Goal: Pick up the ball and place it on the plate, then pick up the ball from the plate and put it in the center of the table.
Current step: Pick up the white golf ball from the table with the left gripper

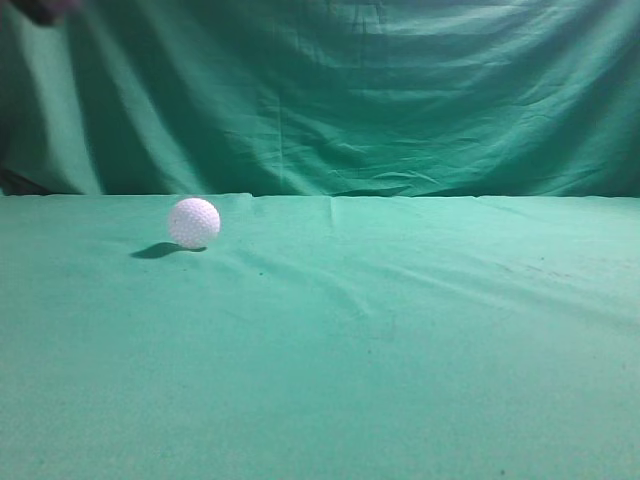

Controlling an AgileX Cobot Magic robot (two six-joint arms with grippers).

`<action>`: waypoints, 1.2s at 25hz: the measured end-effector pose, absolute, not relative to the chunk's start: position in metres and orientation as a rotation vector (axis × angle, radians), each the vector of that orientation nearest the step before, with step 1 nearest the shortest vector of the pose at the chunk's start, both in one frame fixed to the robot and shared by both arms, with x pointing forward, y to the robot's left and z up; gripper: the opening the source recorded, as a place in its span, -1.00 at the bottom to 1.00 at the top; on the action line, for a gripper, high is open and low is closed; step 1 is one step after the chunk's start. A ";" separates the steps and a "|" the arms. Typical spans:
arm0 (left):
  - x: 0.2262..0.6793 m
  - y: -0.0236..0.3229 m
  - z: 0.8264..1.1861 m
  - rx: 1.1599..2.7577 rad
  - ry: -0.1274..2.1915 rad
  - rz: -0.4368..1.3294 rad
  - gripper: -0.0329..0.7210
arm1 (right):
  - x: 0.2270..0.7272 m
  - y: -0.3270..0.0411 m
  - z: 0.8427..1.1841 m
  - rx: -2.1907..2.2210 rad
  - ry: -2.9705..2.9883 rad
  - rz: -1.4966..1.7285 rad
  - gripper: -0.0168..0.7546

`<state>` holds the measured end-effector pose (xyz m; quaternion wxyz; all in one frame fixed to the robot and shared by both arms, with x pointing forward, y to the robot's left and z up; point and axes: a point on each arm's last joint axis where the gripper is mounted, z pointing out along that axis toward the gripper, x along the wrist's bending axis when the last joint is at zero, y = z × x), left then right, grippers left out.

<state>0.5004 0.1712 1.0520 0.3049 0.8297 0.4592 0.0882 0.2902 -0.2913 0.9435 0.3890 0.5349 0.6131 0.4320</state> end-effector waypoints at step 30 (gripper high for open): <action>0.606 0.126 0.954 2.367 1.283 0.209 0.60 | 0.290 -0.291 0.944 1.360 1.559 1.098 -0.83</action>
